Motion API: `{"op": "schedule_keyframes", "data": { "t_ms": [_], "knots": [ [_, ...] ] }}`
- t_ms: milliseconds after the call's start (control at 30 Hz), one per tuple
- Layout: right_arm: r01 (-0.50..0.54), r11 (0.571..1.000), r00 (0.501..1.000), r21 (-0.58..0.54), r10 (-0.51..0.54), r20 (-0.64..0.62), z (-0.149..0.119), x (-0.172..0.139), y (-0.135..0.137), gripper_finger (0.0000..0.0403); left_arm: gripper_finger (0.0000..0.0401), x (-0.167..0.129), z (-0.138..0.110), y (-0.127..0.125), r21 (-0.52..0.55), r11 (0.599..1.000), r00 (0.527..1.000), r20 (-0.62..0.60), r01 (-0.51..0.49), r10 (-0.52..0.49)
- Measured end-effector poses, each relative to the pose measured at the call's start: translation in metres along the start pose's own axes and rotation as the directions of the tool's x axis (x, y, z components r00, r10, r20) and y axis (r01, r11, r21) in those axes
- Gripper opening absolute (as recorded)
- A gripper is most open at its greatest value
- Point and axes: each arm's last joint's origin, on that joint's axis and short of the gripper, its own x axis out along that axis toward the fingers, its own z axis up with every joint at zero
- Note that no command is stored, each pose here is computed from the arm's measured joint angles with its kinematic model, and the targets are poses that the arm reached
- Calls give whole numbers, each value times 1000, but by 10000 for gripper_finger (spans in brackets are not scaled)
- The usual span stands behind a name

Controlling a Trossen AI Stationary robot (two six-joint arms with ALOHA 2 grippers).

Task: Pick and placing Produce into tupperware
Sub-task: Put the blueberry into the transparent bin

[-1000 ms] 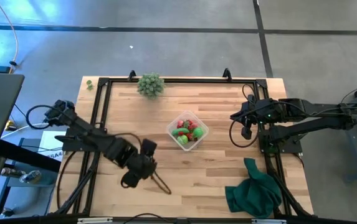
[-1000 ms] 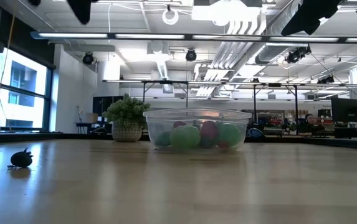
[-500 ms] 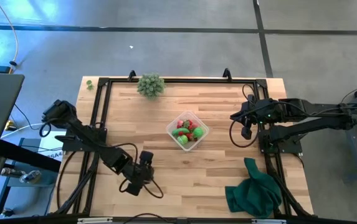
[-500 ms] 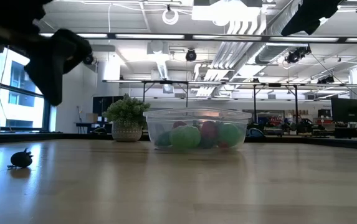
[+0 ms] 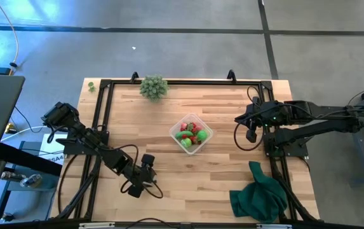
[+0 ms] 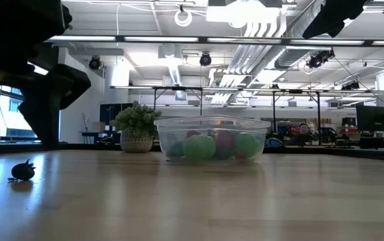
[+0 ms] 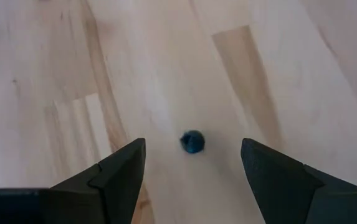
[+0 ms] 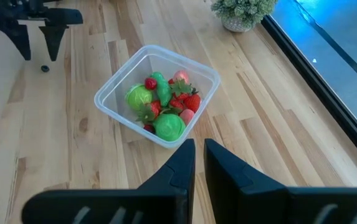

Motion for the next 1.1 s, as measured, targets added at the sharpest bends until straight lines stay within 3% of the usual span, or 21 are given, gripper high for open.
{"op": "schedule_keyframes", "data": {
  "t_ms": [333, 600, 833, 1100],
  "knots": [
    [0, 1000, 1000, 0, 0, 0, 0, 0, 0, 25, 251, 6, -9, 1, -21, 999, 999, 36, 24, -23],
    [0, 1000, 1000, 0, 0, 0, 0, 0, 0, 25, 212, 17, -8, -1, -67, 997, 997, 71, 31, -26],
    [0, 1000, 1000, 0, 0, 0, 0, 0, 0, 25, 175, 17, -11, 1, -70, 997, 998, 50, -36, 39],
    [0, 1000, 1000, 0, 0, 0, 0, 0, 0, 25, 164, 26, -15, -1, -43, 999, 1000, 27, -8, 9]
  ]
}}
